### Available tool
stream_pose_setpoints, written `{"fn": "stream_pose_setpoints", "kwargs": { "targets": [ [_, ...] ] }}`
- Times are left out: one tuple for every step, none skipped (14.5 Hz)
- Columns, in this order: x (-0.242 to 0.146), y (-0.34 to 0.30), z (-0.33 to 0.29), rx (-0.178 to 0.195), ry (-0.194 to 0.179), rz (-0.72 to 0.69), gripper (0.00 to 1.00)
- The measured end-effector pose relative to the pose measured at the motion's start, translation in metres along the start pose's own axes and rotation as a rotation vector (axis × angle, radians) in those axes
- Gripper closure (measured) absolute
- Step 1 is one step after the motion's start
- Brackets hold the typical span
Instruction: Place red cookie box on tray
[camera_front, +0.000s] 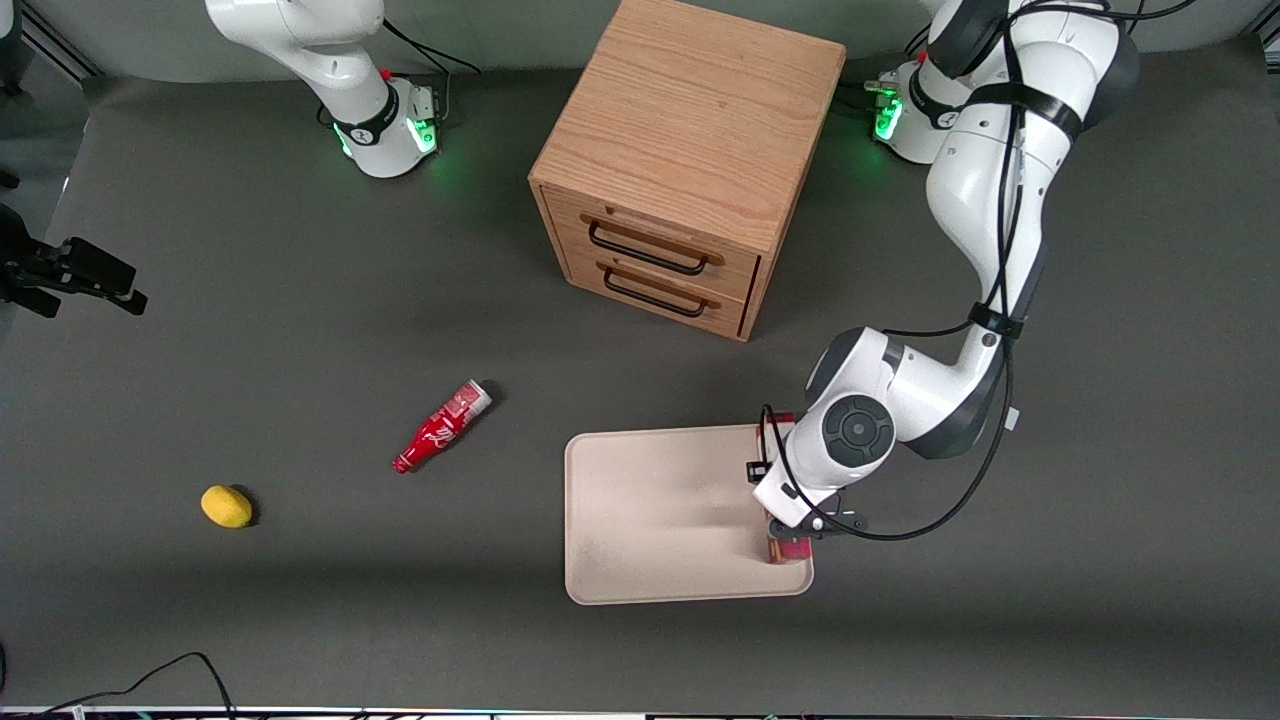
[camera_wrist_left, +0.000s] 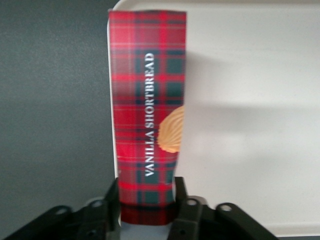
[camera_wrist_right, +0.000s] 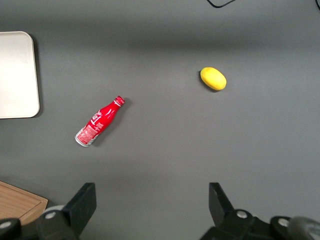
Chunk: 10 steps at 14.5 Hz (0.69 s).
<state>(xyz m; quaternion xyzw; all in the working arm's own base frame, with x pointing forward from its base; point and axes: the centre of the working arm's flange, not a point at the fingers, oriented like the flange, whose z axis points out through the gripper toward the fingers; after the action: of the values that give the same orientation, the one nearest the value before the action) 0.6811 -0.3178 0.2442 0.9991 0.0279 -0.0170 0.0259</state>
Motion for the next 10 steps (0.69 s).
{"fn": "stream_pose_setpoints", "kwargs": {
  "targets": [
    [0.000,-0.001,0.000,0.000,0.000,-0.002,0.33],
    [0.001,-0.002,0.000,0.000,0.002,-0.004,0.24],
    [0.002,-0.003,-0.002,-0.002,0.005,-0.007,0.15],
    [0.005,-0.004,-0.007,-0.005,0.012,-0.011,0.02],
    [0.007,-0.007,-0.015,-0.008,0.022,-0.018,0.00],
    [0.009,-0.009,-0.027,-0.011,0.034,-0.023,0.00],
    [0.011,-0.011,-0.044,-0.008,0.041,-0.027,0.00],
    [0.011,-0.015,-0.066,0.003,0.040,-0.032,0.00],
    [0.010,-0.022,-0.092,0.017,0.038,-0.041,0.00],
    [0.008,-0.032,-0.122,0.030,0.036,-0.054,0.00]
  ]
}}
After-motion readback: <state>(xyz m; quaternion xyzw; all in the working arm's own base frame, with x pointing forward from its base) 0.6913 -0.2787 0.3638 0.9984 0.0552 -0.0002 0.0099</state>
